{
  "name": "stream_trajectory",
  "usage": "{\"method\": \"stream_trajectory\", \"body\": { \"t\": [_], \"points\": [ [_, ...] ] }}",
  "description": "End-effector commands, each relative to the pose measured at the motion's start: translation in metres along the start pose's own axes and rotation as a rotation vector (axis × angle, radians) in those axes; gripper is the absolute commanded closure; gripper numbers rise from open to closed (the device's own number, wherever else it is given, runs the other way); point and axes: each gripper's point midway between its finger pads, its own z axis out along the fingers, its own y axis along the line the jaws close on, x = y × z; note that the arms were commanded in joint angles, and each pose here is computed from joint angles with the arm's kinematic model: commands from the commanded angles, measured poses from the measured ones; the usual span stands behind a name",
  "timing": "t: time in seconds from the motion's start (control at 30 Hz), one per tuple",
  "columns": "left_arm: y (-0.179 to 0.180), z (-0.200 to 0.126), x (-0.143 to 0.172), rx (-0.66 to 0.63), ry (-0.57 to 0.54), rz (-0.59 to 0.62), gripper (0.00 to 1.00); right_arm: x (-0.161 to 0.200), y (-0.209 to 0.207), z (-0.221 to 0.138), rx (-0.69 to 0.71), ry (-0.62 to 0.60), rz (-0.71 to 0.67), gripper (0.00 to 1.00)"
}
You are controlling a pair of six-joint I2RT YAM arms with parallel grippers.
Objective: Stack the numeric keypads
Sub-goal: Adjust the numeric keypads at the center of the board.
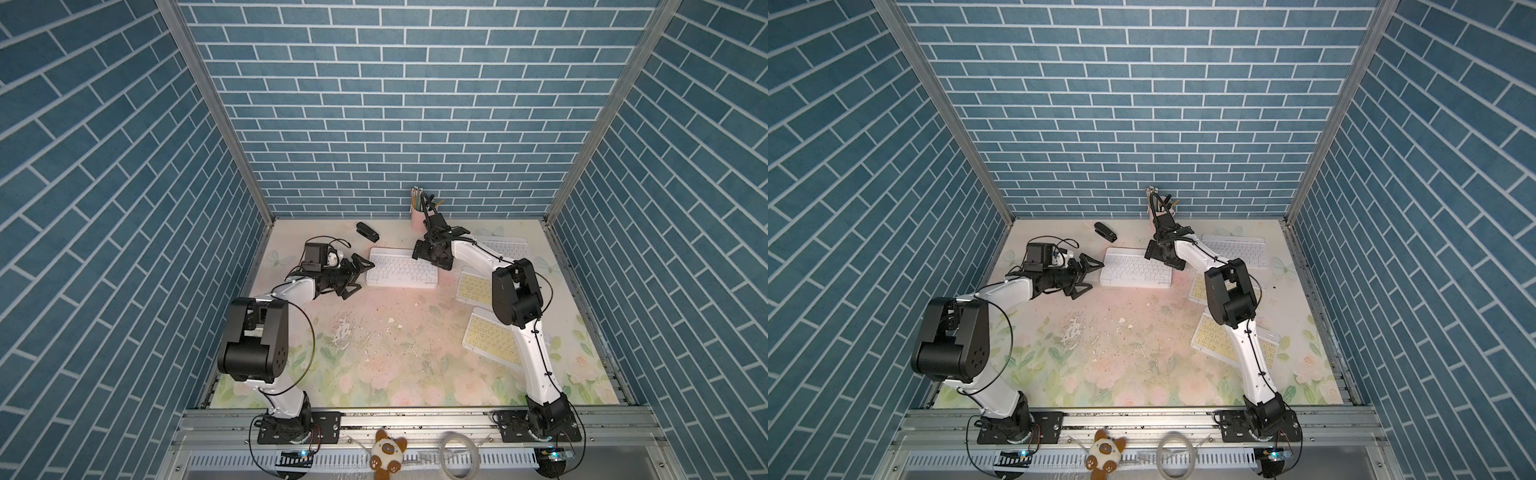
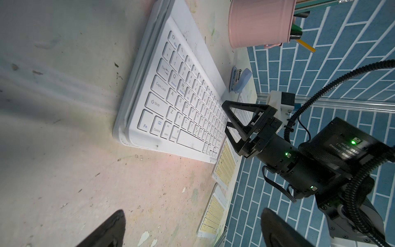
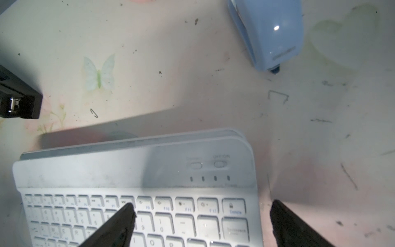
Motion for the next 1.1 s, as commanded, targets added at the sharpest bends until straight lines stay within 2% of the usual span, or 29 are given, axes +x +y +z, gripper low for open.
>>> {"method": "stream_trajectory", "body": {
  "t": [0.0,1.07],
  "points": [
    [0.01,0.004,0.003,-0.006,0.017,-0.002,0.0,0.005,-0.006,0.005,0.048,0.014,0.003,0.01],
    [0.016,0.011,0.005,-0.005,0.039,-0.008,0.01,0.002,0.01,0.008,0.038,0.016,-0.013,0.01]
  ]
}}
